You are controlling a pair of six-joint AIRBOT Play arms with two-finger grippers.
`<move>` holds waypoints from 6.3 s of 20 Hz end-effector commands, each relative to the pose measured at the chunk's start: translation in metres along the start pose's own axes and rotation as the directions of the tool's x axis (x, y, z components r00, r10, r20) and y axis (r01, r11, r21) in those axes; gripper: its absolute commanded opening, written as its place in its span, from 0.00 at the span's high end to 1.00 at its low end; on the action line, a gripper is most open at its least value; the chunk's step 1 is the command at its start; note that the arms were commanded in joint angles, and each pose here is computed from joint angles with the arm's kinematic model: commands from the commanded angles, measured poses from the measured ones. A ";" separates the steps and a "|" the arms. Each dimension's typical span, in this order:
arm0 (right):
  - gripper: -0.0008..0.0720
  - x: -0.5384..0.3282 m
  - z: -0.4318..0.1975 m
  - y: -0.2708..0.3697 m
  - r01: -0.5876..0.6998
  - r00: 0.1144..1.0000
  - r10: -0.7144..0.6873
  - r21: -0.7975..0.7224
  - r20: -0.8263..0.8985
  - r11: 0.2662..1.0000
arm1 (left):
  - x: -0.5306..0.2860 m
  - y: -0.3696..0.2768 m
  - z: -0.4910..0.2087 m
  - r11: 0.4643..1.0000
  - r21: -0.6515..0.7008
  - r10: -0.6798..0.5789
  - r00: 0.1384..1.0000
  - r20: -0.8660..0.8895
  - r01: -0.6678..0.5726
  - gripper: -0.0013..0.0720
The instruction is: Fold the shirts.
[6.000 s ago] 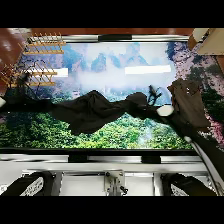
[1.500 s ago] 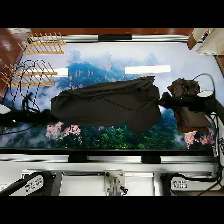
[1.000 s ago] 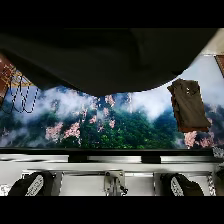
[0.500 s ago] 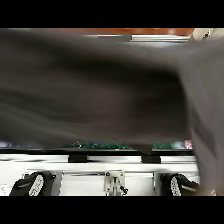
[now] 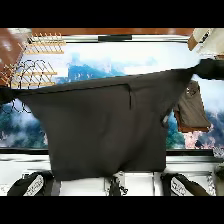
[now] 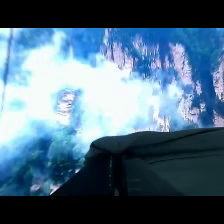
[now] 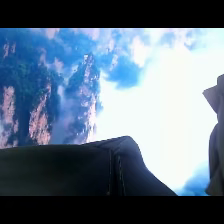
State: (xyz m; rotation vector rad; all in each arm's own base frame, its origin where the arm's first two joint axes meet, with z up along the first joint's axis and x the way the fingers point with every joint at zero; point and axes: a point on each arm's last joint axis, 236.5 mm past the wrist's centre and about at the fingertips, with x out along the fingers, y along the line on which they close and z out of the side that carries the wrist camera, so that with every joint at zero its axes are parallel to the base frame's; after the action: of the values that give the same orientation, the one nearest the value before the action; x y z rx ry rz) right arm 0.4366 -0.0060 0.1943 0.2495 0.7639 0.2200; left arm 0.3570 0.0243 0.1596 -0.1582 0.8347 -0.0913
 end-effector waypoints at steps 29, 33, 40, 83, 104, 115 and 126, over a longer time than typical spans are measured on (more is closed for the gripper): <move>0.89 0.185 -0.183 -0.062 0.194 0.820 -0.072 0.158 -0.568 0.968 | 0.208 0.003 -0.112 0.960 -0.213 -0.272 0.769 -0.579 0.180 0.93; 0.89 0.191 -0.194 -0.061 0.211 0.804 -0.054 0.199 -0.593 0.957 | 0.212 -0.001 -0.120 0.959 -0.215 -0.279 0.749 -0.600 0.185 0.93; 0.29 0.127 -0.154 -0.056 0.164 0.789 -0.083 0.079 -0.609 0.983 | 0.167 -0.002 -0.123 0.939 -0.284 -0.341 0.640 -0.688 0.194 0.22; 0.14 0.031 -0.394 -0.021 0.160 0.573 0.332 0.500 -0.749 0.851 | 0.102 -0.026 -0.305 0.854 -0.514 -0.466 0.563 -0.682 0.085 0.93; 0.90 0.135 -0.098 -0.034 -0.066 0.950 0.173 0.378 -0.258 0.924 | 0.168 -0.005 -0.062 0.835 -0.467 -0.444 0.857 -0.262 0.289 0.93; 0.86 0.242 -0.090 -0.060 -0.031 0.959 0.150 0.438 -0.241 0.898 | 0.246 -0.002 -0.049 0.830 -0.498 -0.425 0.863 -0.273 0.252 0.88; 0.05 0.188 -0.153 -0.082 0.022 0.836 0.107 0.228 -0.539 0.973 | 0.172 -0.030 -0.020 0.833 -0.401 -0.521 0.785 -0.337 0.381 0.06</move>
State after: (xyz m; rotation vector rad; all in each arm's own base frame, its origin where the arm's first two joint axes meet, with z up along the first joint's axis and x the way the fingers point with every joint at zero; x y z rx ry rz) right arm 0.4930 -0.0086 -0.0433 0.4220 1.2504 0.2274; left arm 0.4639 -0.0231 0.0044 -0.7068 1.2475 -0.4261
